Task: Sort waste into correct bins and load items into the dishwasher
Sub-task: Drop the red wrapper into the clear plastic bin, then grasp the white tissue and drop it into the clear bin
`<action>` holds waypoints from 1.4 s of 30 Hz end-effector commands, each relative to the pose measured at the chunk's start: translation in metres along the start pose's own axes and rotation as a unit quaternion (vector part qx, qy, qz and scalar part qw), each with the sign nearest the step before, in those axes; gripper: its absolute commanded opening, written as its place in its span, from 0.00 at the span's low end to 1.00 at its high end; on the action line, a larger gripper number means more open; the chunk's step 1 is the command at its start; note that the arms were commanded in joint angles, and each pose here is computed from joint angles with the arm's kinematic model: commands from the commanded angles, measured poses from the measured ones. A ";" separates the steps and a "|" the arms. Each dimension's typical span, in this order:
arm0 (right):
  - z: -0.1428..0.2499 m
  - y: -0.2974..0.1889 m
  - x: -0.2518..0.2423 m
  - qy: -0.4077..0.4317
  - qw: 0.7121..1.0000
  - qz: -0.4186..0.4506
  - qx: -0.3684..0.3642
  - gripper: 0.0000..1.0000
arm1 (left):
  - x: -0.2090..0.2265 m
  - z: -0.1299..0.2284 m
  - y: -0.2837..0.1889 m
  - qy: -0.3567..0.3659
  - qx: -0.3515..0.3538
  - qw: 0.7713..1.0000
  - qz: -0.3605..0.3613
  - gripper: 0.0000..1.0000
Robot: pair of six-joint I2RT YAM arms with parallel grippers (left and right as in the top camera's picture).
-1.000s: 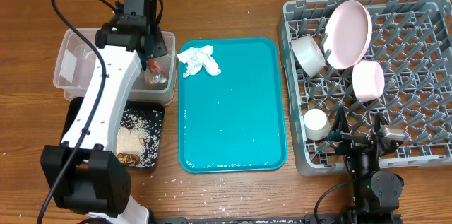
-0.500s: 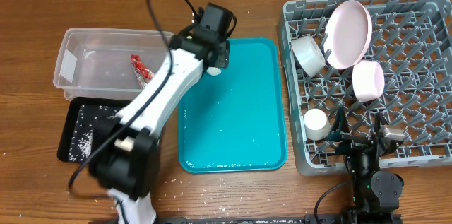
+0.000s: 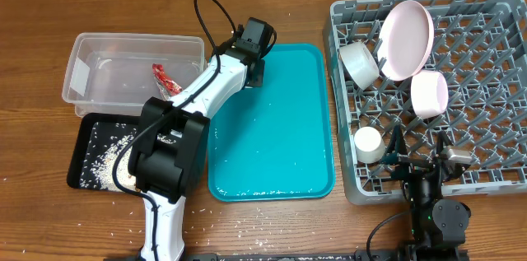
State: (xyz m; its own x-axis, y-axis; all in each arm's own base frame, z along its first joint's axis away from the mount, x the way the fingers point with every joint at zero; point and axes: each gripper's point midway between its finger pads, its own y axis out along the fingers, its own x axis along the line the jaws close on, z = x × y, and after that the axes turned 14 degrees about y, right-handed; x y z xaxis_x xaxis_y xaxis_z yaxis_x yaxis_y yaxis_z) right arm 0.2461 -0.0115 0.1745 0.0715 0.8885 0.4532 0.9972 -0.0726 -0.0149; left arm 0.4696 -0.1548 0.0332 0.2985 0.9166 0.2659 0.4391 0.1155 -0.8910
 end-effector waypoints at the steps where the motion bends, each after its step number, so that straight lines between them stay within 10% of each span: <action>1: 0.002 0.000 -0.001 0.002 1.000 -0.001 -0.002 1.00 | -0.033 -0.006 -0.012 0.045 -0.012 0.993 0.110 0.04; 6: 0.002 0.000 -0.001 0.002 1.000 -0.001 -0.002 1.00 | -0.035 -0.026 -0.069 0.032 -0.042 0.985 0.164 0.04; 14: 0.002 0.000 -0.001 0.002 1.000 -0.001 -0.002 1.00 | 0.047 -0.035 -0.173 -0.046 -0.104 0.992 0.050 0.04; 24: 0.002 0.000 -0.001 0.002 1.000 -0.001 -0.002 1.00 | 0.159 0.028 -0.134 -0.187 -0.003 0.980 -0.068 0.04; 25: 0.002 0.000 -0.001 0.002 1.000 -0.001 -0.002 1.00 | 0.162 0.031 -0.129 -0.194 0.002 0.979 -0.059 0.11; 28: 0.002 0.000 -0.001 0.002 1.000 -0.001 -0.002 1.00 | 0.163 0.040 -0.122 -0.210 0.019 0.977 -0.026 0.92; 29: 0.002 0.000 -0.001 0.002 1.000 -0.001 -0.001 1.00 | 0.163 0.042 -0.122 -0.212 0.024 0.977 -0.019 0.99; 42: 0.002 0.000 -0.001 0.002 1.000 -0.001 -0.001 1.00 | 0.147 0.068 -0.273 -0.186 -0.029 0.982 0.003 1.00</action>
State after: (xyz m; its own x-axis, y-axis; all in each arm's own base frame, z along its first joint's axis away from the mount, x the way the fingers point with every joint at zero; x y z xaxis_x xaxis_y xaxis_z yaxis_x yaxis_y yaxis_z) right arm 0.2461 -0.0111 0.1744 0.0700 0.8888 0.4529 0.9974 -0.0707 -0.0153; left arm 0.3609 -0.0130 0.2374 -0.0365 0.9888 0.1450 0.3656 0.1483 -0.9189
